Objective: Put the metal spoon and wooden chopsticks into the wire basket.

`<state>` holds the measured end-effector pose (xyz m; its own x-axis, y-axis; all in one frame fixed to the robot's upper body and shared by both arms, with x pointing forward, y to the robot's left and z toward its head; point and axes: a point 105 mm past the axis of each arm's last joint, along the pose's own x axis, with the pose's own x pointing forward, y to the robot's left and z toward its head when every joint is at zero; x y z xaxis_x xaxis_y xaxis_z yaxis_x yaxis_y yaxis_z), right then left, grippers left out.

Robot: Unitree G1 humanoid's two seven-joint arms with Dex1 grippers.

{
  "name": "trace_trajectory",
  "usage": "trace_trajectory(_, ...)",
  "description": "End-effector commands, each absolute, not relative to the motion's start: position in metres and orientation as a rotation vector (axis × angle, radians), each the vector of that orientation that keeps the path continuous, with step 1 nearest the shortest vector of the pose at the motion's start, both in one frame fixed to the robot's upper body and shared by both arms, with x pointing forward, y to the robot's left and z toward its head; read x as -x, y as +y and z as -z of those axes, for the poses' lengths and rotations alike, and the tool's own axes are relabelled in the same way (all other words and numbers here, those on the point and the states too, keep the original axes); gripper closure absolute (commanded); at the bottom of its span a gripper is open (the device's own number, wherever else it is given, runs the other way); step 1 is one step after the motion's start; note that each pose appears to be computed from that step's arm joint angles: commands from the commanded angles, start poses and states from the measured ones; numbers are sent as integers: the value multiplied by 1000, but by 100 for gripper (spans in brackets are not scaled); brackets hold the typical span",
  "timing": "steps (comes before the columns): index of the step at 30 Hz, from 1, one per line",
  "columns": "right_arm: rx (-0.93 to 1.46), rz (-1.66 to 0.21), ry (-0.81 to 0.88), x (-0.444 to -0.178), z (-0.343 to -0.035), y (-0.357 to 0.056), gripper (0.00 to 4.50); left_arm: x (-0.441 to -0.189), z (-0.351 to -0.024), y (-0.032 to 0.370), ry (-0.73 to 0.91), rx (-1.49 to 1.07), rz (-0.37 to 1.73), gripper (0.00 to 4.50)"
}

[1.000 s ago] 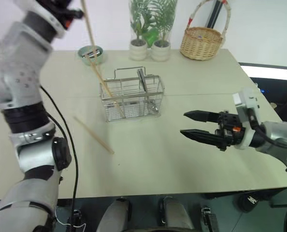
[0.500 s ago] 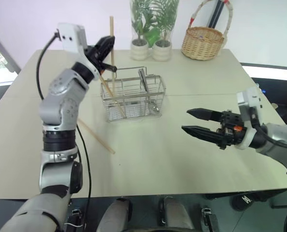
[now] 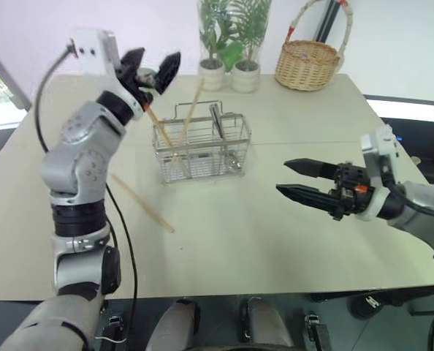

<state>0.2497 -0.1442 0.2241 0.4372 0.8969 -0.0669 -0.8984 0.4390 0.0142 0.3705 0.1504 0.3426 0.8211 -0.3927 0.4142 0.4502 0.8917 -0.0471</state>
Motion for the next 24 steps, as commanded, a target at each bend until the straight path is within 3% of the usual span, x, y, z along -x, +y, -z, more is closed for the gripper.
trace_trajectory(1, 38, -1138, 37, -251, -228, -141, 123, -360, -382, 182, -439, 196, 248, 4)
trace_trajectory(4, 39, -1151, 41, -253, -226, -139, 123, -361, -386, 209, -368, 285, 72, 4)
trace_trajectory(6, 45, -1161, 45, -254, -225, -138, 123, -362, -372, 235, -262, 324, -123, 4)
trace_trajectory(10, 45, -1174, 44, -256, -224, -136, 123, -357, -327, 269, -21, 412, -407, 4)
trace_trajectory(12, 37, -1182, 44, -258, -224, -135, 123, -353, -284, 275, 172, 489, -517, 4)
trace_trajectory(18, 34, -1212, 54, -256, -226, -129, 123, -347, -212, 262, 452, 524, -612, 4)
trace_trajectory(24, 49, -1253, 80, -246, -223, -127, 123, -352, -169, 251, 616, 489, -595, 4)
